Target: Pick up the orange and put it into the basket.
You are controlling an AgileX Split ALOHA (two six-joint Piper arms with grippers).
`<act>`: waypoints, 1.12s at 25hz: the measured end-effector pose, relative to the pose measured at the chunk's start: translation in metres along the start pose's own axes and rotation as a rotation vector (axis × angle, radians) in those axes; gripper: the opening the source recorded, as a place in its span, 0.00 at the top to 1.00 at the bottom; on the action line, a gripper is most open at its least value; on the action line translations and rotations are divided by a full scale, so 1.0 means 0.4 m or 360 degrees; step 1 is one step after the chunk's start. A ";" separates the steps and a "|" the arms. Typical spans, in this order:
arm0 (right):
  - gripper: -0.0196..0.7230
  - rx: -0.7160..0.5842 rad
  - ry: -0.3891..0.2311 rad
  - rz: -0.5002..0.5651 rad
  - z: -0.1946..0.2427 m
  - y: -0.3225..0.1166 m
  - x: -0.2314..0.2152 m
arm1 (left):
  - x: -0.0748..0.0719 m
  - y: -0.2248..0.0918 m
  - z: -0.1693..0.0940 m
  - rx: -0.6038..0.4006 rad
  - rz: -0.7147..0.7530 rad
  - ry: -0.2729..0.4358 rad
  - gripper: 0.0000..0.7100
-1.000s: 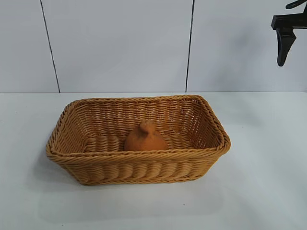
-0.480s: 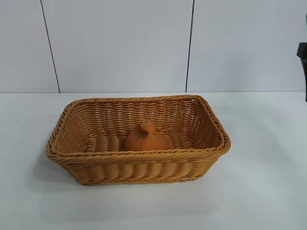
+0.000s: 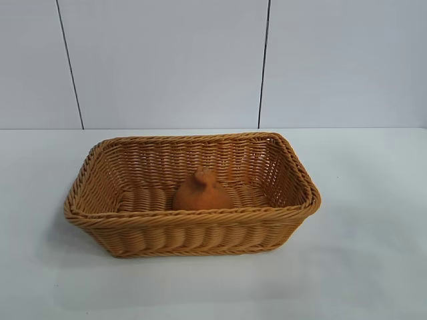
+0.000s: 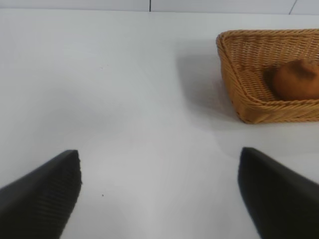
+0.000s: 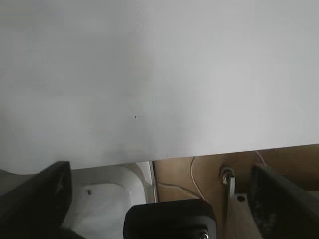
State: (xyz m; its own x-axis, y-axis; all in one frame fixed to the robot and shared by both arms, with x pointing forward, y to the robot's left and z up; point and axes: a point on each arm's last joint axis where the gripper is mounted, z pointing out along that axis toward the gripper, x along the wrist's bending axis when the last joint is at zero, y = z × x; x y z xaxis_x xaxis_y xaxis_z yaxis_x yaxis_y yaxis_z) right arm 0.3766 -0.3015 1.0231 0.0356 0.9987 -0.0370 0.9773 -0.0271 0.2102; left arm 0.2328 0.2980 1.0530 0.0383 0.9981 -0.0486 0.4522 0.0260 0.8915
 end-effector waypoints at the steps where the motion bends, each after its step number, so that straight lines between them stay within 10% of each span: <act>1: 0.08 -0.0081 0.0004 0.0002 -0.008 -0.023 -0.001 | 0.000 0.000 0.000 0.0000 0.0000 0.0000 0.14; 15: 0.08 -0.1042 0.0050 0.0033 -0.114 -0.232 -0.011 | 0.000 0.000 0.000 0.0000 0.0000 0.0000 0.14; 28: 0.08 -0.1147 0.0067 0.0033 -0.124 -0.256 -0.011 | 0.000 0.000 0.000 0.0000 0.0000 0.0000 0.14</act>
State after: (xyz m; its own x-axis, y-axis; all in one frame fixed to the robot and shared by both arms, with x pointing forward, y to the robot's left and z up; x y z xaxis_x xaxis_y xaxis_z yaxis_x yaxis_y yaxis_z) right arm 0.2661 -0.3010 1.0502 0.0303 0.9995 0.0084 0.5951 -0.0247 0.8033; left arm 0.2328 0.2980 1.0530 0.0383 0.9981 -0.0486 0.4522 0.0260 0.8915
